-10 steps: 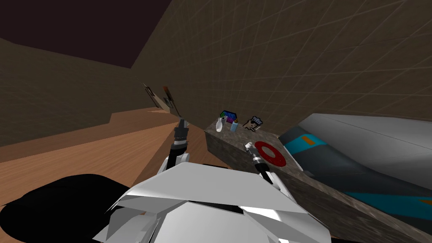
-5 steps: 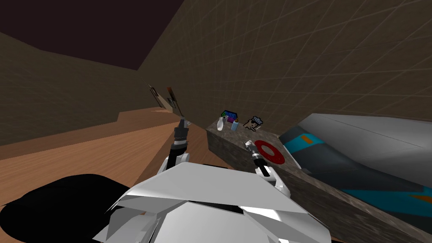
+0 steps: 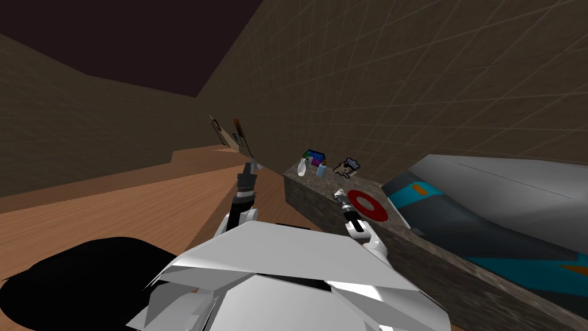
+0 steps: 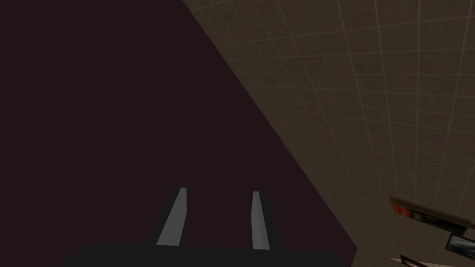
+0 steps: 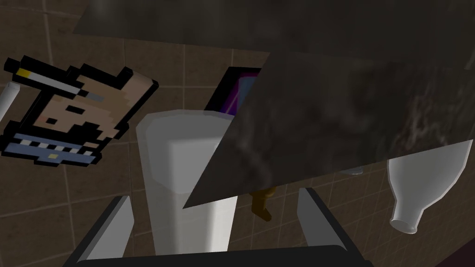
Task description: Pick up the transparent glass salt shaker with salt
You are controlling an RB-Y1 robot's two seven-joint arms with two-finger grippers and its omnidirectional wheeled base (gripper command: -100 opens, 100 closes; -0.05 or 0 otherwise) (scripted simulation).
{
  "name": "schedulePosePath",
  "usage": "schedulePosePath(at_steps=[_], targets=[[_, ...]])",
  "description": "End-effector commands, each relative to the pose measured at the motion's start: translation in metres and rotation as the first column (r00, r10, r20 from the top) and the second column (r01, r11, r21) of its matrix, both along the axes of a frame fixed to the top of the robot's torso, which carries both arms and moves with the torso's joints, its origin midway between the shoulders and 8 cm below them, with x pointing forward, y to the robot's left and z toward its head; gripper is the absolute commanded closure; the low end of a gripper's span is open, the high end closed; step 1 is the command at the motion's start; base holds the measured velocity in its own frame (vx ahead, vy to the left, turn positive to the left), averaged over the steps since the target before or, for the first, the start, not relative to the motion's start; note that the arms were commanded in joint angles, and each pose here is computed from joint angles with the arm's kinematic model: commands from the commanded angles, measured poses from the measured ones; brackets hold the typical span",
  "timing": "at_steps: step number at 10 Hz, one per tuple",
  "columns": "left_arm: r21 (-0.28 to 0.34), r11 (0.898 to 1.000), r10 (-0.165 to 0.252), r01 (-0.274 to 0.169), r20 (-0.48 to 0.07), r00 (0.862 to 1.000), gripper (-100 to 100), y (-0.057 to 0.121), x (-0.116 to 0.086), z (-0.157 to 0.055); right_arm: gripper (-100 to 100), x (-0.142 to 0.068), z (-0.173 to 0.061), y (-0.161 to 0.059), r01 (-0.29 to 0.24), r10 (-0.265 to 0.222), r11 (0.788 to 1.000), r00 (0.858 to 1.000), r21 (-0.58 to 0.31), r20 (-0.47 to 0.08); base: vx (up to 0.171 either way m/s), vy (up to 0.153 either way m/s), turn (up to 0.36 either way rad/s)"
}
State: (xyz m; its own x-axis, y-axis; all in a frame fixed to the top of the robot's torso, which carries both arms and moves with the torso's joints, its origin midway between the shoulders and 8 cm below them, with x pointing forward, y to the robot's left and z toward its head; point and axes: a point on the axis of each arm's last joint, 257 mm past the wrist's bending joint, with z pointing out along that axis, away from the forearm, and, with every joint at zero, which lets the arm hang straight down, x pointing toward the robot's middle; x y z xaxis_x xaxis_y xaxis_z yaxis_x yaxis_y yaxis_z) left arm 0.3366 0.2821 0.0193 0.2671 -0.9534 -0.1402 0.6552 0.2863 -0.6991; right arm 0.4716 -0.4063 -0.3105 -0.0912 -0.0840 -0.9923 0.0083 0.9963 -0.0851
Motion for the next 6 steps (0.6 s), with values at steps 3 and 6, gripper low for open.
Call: schedulePosePath(at_steps=[3,6], targets=[[0.0,1.0,0.0,0.0,0.0,1.0,0,0.0,0.0,0.0,-100,0.01,-0.009,-0.012,0.02,-0.02,1.0,1.0,0.004,-0.018,-0.058,0.003,0.007],[0.0,1.0,0.0,0.0,0.0,1.0,0,0.0,0.0,0.0,-100,0.029,-0.008,-0.024,0.041,-0.041,0.999,0.999,0.003,-0.017,-0.077,0.006,0.069]])
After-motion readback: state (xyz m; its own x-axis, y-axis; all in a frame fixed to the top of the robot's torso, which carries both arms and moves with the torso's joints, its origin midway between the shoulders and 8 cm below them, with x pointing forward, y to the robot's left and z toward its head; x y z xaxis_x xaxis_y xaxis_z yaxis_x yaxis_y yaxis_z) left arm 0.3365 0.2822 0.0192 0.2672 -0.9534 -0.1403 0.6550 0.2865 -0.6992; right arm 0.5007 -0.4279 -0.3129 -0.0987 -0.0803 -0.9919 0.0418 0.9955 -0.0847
